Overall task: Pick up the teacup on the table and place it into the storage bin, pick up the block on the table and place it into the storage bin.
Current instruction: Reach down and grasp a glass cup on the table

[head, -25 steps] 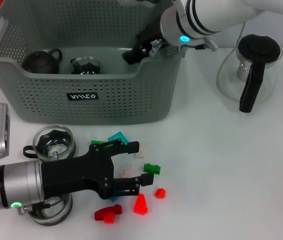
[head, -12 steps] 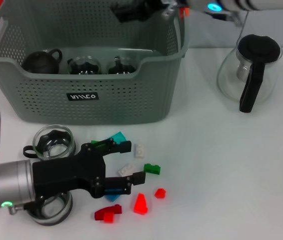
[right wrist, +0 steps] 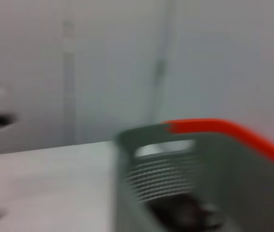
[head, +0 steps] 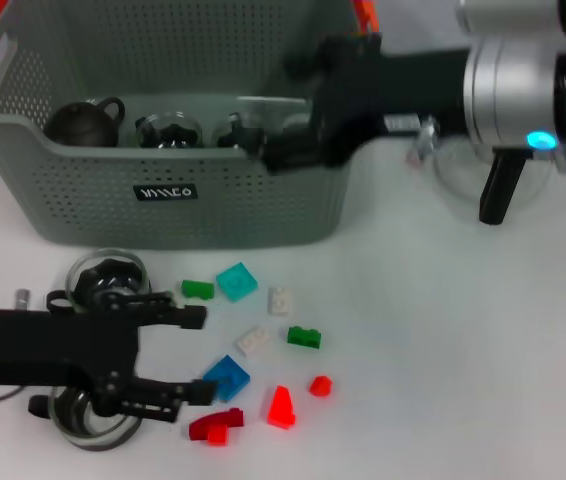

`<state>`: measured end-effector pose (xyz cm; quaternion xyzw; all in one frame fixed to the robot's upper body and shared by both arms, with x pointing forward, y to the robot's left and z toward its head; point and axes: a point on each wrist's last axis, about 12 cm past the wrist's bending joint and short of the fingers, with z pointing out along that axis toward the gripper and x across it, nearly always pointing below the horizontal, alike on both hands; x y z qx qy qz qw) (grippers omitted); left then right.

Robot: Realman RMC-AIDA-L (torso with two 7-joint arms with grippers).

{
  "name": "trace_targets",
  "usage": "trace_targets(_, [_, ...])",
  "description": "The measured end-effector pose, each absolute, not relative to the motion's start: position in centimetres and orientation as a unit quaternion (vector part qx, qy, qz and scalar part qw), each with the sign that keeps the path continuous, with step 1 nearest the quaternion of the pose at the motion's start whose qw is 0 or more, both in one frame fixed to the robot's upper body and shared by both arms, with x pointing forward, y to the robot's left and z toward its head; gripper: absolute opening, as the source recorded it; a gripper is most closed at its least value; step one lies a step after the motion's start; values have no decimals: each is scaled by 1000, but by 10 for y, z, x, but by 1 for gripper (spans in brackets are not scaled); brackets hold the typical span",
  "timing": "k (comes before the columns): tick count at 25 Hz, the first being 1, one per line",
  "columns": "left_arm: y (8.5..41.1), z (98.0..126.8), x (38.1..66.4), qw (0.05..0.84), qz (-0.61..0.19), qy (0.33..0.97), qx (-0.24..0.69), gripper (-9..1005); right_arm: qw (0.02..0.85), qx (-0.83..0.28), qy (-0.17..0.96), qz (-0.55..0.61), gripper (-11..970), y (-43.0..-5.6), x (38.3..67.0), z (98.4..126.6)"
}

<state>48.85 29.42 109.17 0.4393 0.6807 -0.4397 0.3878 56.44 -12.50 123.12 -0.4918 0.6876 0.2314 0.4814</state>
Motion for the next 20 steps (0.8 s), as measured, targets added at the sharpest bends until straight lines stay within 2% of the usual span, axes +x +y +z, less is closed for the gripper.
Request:
trace_targets(5, [316,1111,493,362,-373,714,469,876,435,-515,684,278,931,-135,547,1213])
trace_targets(10, [326,1129,493,316,-322,743,495,875,431,-491,697,295,935,-145,543,1204])
trace_targets(15, [313,1145,488,264,-273,746,547,873,438,-456,710,311,935,-150,553,1199])
trace_targets(20, [294,1144,483,195,-251,742,590,858,431,-447,712,327,934,-148,558,1193])
